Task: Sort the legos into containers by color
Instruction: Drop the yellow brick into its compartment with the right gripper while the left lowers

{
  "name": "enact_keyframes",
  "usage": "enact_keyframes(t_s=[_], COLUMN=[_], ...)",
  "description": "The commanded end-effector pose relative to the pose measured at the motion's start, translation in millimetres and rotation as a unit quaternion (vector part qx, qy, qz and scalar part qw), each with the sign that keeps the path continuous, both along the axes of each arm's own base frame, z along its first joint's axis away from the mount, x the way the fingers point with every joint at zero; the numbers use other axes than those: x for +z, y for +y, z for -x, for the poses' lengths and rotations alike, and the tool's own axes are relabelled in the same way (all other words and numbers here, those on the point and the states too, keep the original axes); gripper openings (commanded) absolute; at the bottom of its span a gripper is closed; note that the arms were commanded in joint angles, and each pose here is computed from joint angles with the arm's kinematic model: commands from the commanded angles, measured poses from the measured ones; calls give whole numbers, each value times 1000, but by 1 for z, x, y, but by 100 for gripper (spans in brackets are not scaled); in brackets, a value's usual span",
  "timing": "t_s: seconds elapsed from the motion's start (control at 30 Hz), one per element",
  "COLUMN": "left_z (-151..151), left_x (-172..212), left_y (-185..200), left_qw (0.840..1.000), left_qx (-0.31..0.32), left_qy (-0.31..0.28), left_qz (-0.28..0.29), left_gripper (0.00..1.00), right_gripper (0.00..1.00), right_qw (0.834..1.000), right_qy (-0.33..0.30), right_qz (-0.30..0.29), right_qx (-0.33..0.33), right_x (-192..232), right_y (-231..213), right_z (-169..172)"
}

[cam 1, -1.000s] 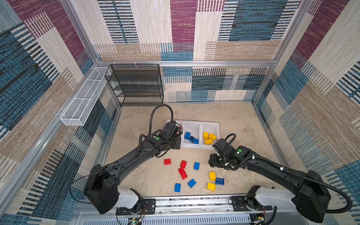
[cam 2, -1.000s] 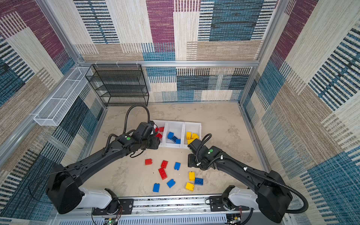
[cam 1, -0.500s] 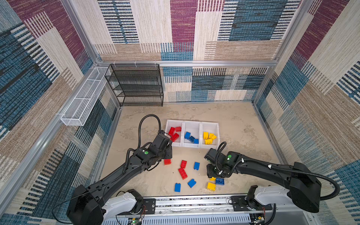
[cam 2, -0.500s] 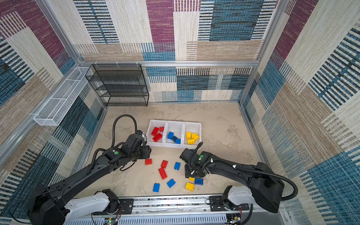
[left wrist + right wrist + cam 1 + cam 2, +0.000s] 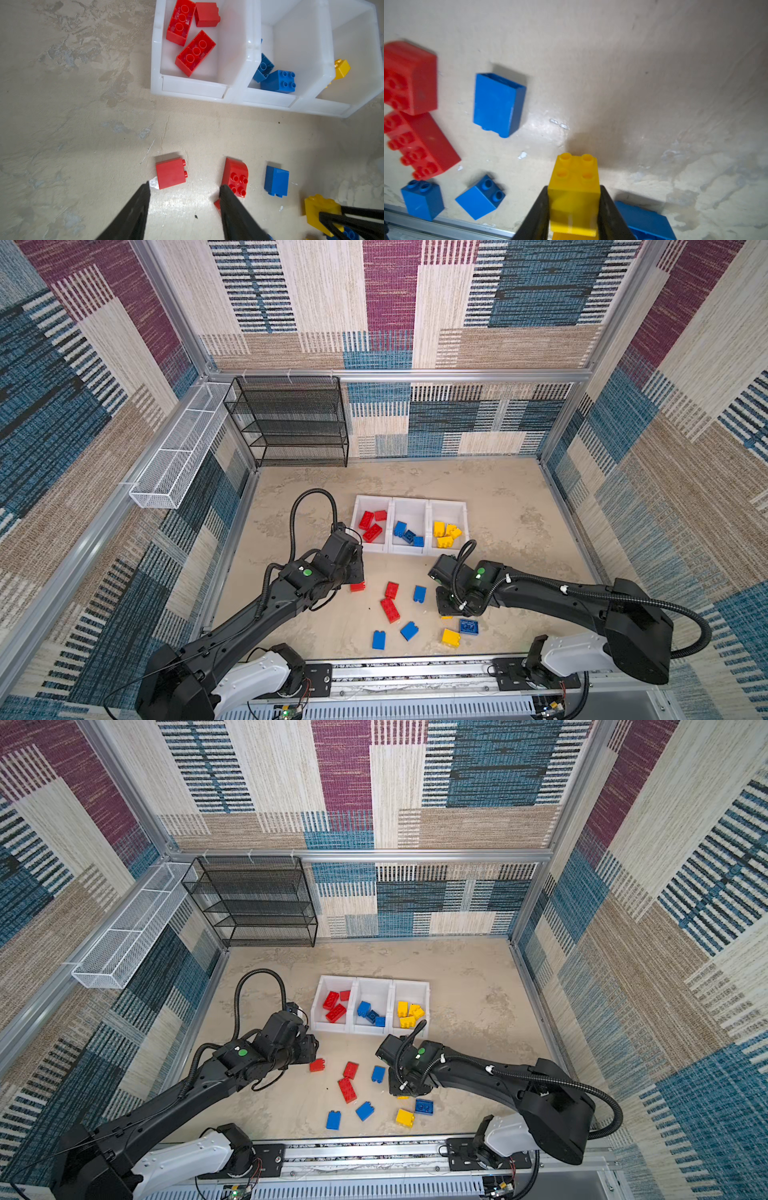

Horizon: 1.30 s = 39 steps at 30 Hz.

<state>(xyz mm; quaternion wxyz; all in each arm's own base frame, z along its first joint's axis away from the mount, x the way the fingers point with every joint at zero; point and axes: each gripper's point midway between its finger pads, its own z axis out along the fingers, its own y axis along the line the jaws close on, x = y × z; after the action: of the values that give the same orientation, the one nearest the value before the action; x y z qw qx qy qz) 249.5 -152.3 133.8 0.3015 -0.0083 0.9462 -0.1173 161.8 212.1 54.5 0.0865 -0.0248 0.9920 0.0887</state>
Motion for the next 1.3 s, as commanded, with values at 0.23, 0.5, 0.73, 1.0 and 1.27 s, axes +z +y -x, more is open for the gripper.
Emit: enact_keyframes(t_s=[0.23, 0.5, 0.73, 1.0, 1.27], left_z=[21, 28, 44, 54, 65], left_x=[-11, -12, -25, -35, -39], left_y=[2, 3, -4, -4, -18], left_qw=[999, 998, 996, 995, 992], left_qx=[-7, -4, -18, -30, -60], left_qy=[43, 50, 81, 93, 108], left_qz=[12, 24, 41, 36, 33], left_gripper=[57, 57, 57, 57, 58], right_gripper=[32, 32, 49, 68, 69], right_qw=[988, 978, 978, 978, 976], right_qy=[-149, -204, -201, -203, -203], right_qz=[-38, -18, -17, -25, -47], right_qx=[-27, -46, -45, -51, -58], right_x=[73, 94, 84, 88, 91], right_y=[-6, -34, -32, -32, -32], right_z=[-130, -229, -255, -254, -244])
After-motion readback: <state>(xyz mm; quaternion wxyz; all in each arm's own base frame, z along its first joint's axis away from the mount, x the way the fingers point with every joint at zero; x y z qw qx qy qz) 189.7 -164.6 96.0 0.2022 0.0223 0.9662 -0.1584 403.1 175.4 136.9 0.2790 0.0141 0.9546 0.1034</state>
